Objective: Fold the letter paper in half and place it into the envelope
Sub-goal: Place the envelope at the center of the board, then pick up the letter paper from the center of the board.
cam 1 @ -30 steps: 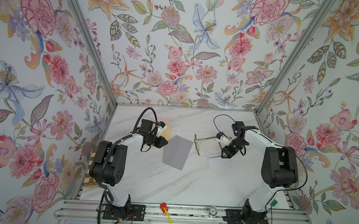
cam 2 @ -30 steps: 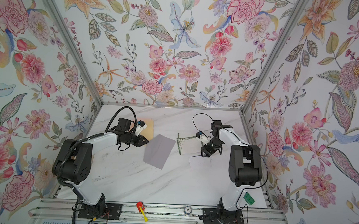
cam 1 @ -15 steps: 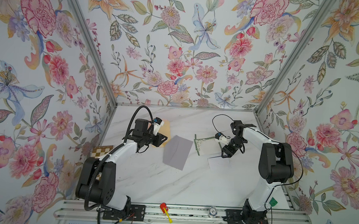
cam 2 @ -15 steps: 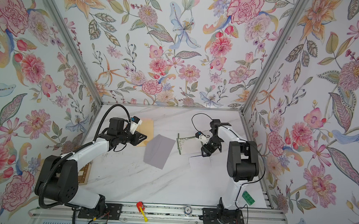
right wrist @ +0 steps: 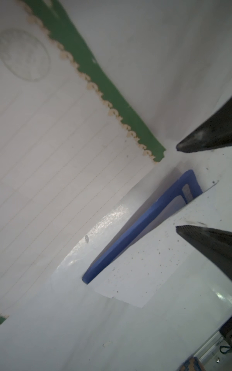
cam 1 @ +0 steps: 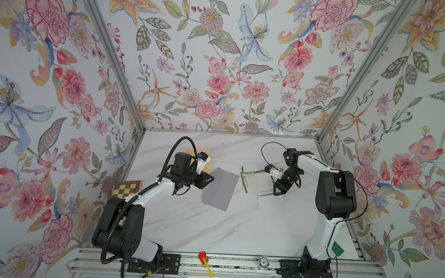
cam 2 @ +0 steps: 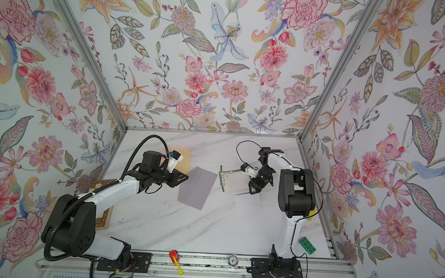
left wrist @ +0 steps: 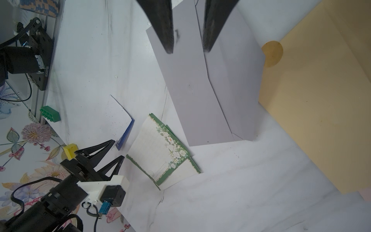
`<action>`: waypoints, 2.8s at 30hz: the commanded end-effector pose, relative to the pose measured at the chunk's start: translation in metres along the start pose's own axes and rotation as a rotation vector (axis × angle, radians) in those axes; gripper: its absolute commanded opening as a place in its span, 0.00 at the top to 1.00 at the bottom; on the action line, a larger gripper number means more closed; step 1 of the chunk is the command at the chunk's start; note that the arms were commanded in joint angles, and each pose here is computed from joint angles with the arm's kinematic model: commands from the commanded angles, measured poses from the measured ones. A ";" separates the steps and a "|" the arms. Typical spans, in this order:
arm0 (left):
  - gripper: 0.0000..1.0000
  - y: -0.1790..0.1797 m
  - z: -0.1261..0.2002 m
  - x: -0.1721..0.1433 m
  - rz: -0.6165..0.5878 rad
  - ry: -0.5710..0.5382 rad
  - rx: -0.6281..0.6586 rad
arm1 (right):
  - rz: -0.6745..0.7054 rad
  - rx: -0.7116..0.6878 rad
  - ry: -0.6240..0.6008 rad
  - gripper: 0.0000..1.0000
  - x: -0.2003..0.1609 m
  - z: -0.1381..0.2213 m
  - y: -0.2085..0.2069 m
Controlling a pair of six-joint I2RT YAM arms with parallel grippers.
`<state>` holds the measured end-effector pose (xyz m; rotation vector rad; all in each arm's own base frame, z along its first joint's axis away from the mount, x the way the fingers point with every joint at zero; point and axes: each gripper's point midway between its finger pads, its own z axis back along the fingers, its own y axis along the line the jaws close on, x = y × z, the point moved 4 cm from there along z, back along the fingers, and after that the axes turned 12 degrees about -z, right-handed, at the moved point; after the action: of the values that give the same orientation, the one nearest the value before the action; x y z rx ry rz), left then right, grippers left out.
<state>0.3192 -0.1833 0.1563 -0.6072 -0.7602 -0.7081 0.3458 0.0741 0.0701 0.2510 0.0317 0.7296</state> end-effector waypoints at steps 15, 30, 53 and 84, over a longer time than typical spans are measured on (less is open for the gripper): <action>0.71 -0.016 -0.016 -0.011 0.017 0.010 -0.051 | -0.037 0.122 0.058 0.42 -0.016 -0.011 0.020; 0.71 -0.016 -0.019 -0.017 0.017 0.032 -0.052 | -0.048 0.115 0.051 0.60 -0.023 -0.003 0.037; 0.70 -0.136 -0.070 0.011 -0.051 -0.077 -0.402 | -0.062 0.031 0.099 0.48 -0.030 -0.001 0.042; 0.71 -0.178 -0.198 -0.063 0.031 0.189 -0.467 | -0.090 0.120 0.081 0.47 -0.041 -0.011 0.049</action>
<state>0.2312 -0.4125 0.0511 -1.0323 -0.4448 -0.8896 0.2907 0.0804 0.0655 0.3062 0.1531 0.6382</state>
